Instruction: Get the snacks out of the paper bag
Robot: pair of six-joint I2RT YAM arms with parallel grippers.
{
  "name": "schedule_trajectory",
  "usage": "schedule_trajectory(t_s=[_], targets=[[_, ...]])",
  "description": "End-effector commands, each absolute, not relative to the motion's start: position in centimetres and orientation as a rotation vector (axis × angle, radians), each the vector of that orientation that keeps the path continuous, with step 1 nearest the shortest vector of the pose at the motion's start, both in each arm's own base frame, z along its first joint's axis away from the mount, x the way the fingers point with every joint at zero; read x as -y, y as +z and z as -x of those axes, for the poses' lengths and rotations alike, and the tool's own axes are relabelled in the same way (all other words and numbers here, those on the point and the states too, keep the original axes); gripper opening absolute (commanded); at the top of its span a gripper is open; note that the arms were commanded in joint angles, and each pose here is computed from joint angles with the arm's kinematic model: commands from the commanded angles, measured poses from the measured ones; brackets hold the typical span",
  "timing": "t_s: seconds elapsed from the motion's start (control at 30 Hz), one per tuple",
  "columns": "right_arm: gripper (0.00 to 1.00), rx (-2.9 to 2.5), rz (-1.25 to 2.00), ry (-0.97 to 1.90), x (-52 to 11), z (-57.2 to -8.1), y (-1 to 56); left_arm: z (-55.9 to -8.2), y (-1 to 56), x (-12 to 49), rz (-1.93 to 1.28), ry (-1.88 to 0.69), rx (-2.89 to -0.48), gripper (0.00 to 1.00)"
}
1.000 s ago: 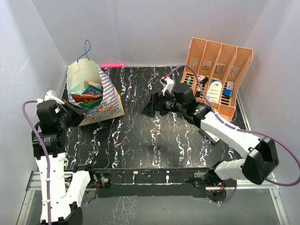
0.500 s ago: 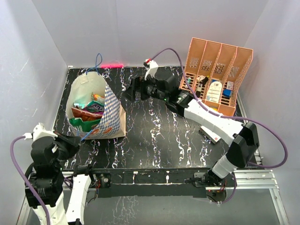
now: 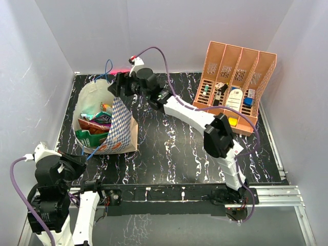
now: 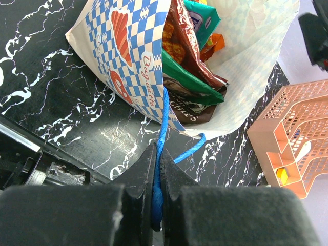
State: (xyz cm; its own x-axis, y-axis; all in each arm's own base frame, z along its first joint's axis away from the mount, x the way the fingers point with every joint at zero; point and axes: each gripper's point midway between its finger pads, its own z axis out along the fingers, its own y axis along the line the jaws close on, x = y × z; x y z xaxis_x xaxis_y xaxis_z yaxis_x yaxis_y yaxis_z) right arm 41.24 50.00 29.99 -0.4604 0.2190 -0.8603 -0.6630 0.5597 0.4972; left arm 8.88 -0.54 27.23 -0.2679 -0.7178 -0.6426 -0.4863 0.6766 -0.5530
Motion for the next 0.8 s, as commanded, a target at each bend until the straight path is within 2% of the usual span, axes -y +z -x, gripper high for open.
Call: schedule_trajectory(t_s=[0.0,0.2,0.27,0.33,0.53,0.6,0.7,0.77], targets=[[0.84,-1.531,0.311,1.119,-51.6,-43.7,36.9,-8.8,26.9,1.2,0.923,-0.343,-1.947,0.01],[0.83,-1.451,0.302,1.091,-53.9,-46.6,35.6,-8.8,28.0,1.8,0.903,-0.388,-1.922,0.01],[0.78,-1.414,0.297,1.063,-54.2,-47.4,35.8,-8.7,28.4,1.7,0.897,-0.387,-1.915,0.01],[0.68,-1.385,0.285,1.033,-54.2,-48.2,35.6,-8.7,28.7,1.7,0.887,-0.381,-1.913,0.01],[0.61,-1.310,0.230,1.003,-54.1,-49.3,35.8,-8.7,29.5,1.3,0.861,-0.346,-1.913,0.00],[0.49,-1.292,0.205,0.991,-53.9,-49.6,36.2,-8.8,29.7,1.2,0.852,-0.338,-1.914,0.00],[0.25,-1.253,0.185,0.971,-53.1,-49.7,37.6,-9.3,29.8,1.1,0.848,-0.334,-1.926,0.00],[0.12,-1.224,0.185,0.963,-52.6,-49.4,38.7,-9.7,29.9,1.1,0.852,-0.331,-1.938,0.01]])
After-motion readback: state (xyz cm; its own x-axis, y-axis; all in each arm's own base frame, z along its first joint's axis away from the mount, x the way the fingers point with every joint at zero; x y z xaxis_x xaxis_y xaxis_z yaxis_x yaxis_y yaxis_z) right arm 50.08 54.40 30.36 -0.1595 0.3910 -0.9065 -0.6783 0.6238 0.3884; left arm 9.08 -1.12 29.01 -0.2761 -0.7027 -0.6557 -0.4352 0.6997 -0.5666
